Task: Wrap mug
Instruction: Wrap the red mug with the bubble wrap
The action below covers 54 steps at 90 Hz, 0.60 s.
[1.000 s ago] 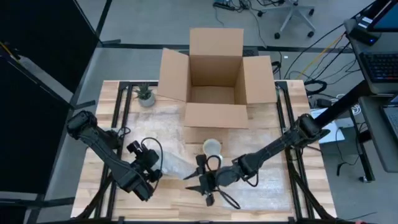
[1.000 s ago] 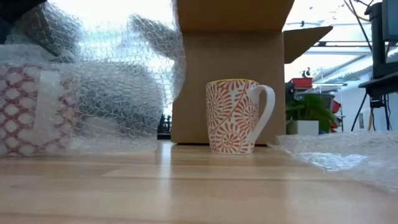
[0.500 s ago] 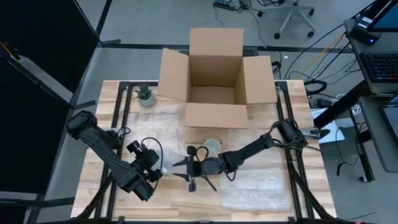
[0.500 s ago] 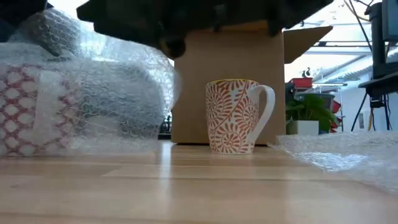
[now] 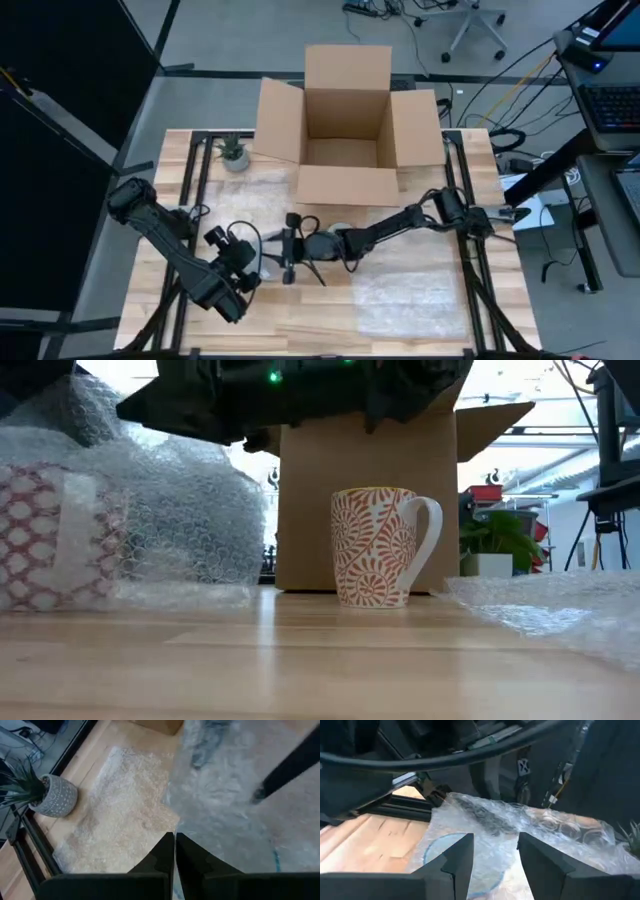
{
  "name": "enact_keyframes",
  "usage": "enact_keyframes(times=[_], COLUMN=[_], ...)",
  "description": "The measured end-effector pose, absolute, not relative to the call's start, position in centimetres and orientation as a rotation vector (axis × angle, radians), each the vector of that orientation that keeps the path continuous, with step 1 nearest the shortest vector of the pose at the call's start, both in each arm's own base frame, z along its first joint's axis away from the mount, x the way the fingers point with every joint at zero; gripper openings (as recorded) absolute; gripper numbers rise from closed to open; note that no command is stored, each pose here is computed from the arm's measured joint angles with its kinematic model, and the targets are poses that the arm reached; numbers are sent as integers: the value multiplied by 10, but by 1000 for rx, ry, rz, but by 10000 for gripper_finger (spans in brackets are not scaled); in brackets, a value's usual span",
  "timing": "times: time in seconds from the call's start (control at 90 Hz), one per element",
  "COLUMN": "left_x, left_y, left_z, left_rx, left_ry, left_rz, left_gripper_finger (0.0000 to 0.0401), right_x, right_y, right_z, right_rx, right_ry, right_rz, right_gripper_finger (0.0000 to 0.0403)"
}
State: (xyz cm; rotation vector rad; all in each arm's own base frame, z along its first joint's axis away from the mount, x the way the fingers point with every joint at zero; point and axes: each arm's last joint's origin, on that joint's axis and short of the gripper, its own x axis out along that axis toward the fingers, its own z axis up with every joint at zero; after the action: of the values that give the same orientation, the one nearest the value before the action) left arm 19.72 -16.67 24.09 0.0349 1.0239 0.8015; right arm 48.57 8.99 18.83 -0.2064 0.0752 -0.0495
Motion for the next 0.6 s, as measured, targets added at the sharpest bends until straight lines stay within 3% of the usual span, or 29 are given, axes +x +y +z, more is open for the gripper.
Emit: enact_keyframes(times=[0.389, 0.6], left_x=[198, 204], left_y=[-165, -168], left_z=[241, 253], left_rx=[2, -28], left_ry=[1059, 1067], left_rz=[812, 777], left_gripper_finger=[4, 53], right_x=[491, 492], right_y=[58, 55], right_z=[194, 190], right_rx=[-106, -121], right_ry=[9, 55], right_rz=[-23, -32], right_gripper_finger=[141, 141])
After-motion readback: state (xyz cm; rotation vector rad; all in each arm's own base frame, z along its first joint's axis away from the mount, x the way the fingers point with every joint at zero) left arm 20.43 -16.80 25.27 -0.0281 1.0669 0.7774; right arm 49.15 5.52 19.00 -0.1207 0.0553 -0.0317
